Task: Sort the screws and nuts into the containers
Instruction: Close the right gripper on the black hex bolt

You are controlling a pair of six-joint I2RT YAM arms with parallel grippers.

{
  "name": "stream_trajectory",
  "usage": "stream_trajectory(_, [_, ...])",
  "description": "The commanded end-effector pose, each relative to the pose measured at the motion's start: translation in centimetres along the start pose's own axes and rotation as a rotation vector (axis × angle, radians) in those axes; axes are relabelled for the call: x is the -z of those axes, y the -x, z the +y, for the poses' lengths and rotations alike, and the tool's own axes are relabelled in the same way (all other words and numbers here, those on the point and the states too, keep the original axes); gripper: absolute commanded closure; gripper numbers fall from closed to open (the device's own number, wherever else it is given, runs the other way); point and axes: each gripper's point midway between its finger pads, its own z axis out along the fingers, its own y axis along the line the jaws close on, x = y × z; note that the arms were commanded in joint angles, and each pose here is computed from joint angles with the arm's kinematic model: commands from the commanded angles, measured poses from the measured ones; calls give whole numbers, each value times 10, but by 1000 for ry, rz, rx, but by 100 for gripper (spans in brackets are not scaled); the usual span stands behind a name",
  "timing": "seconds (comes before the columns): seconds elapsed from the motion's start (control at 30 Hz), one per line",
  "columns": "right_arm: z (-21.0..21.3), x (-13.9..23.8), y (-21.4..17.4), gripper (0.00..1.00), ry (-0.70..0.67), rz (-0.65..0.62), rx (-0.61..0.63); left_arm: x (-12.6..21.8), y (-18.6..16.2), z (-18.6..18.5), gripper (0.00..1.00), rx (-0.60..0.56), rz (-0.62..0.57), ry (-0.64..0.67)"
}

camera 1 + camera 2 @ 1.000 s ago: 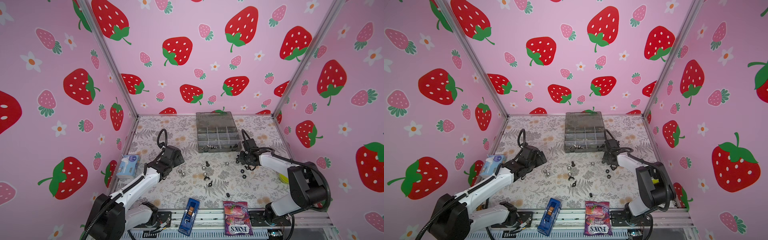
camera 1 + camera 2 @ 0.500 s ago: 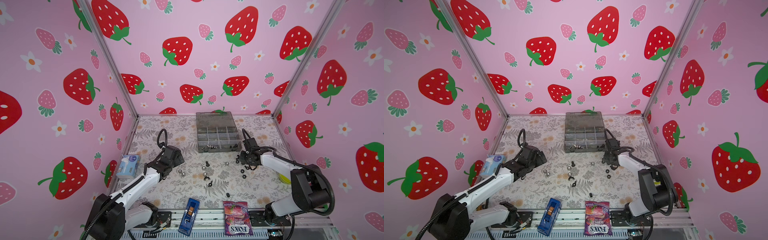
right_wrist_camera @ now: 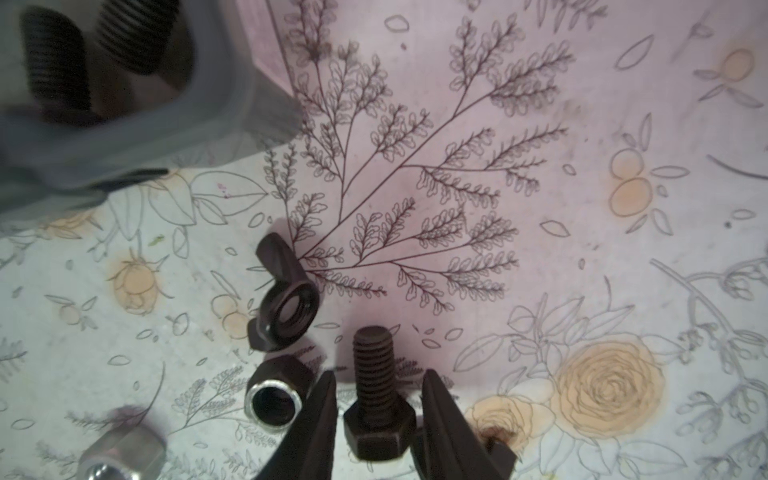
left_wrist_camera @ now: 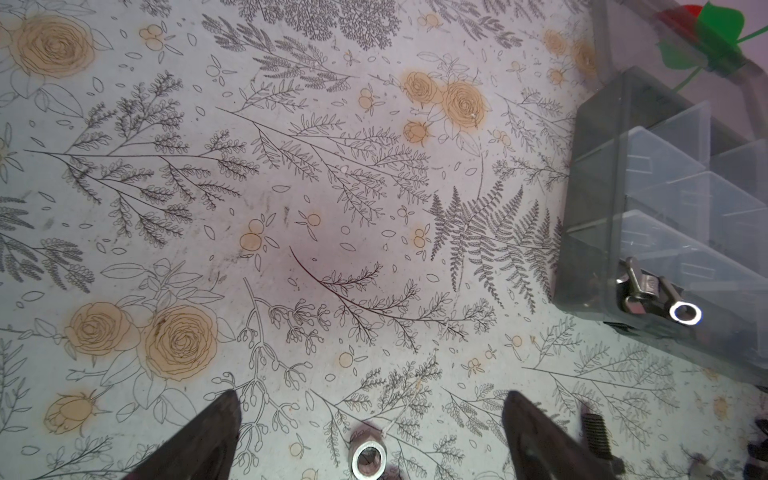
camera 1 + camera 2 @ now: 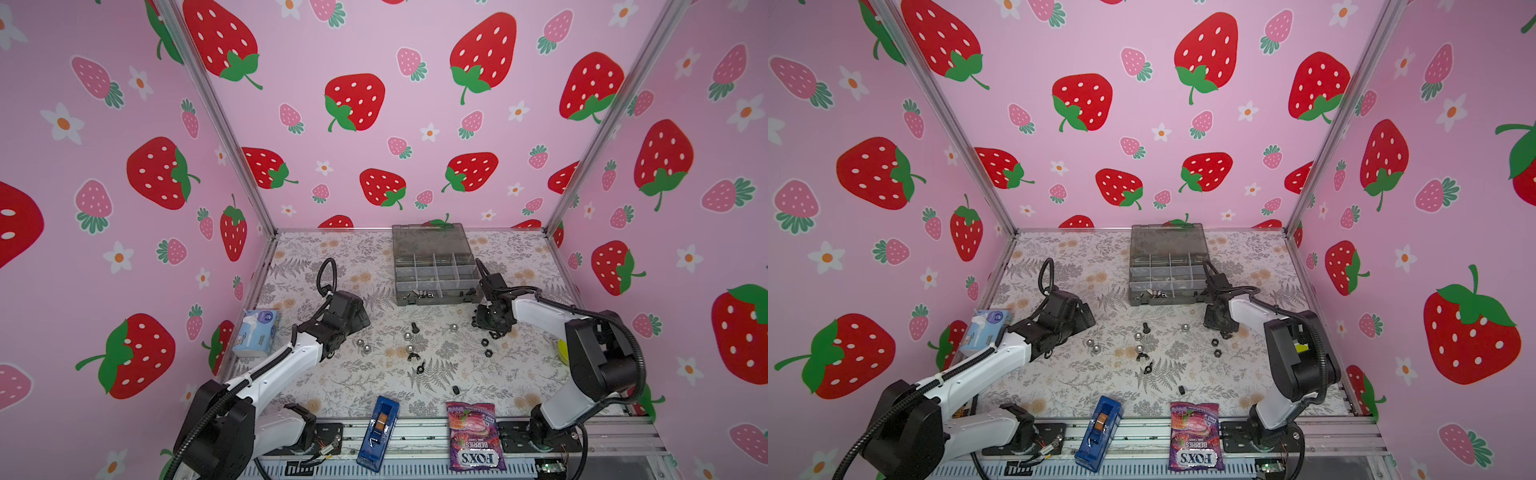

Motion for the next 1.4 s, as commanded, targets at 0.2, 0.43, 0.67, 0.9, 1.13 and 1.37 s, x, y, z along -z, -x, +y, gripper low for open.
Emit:
stream_trajectory(0.2, [0,-6,-6,65,-8,59,35,2,8,0,1,22,-24,6])
stream_trajectory(0.43, [-4,-5,-14,66,-23,95,55,1,8,0,1,22,-20,10])
stream_trajectory(0.67, [-7,-4,-20,69,-27,112,65,-1,7,0,1,23,-16,10])
stream_trajectory(0.9, [-6,-6,-18,77,-19,94,68,0,6,1,1,23,-18,11])
stream_trajectory(1.13, [-1,2,-10,81,8,60,61,1,6,2,1,28,-22,9])
stream_trajectory(1.37, [2,18,-1,83,33,8,45,2,7,2,1,31,-23,6])
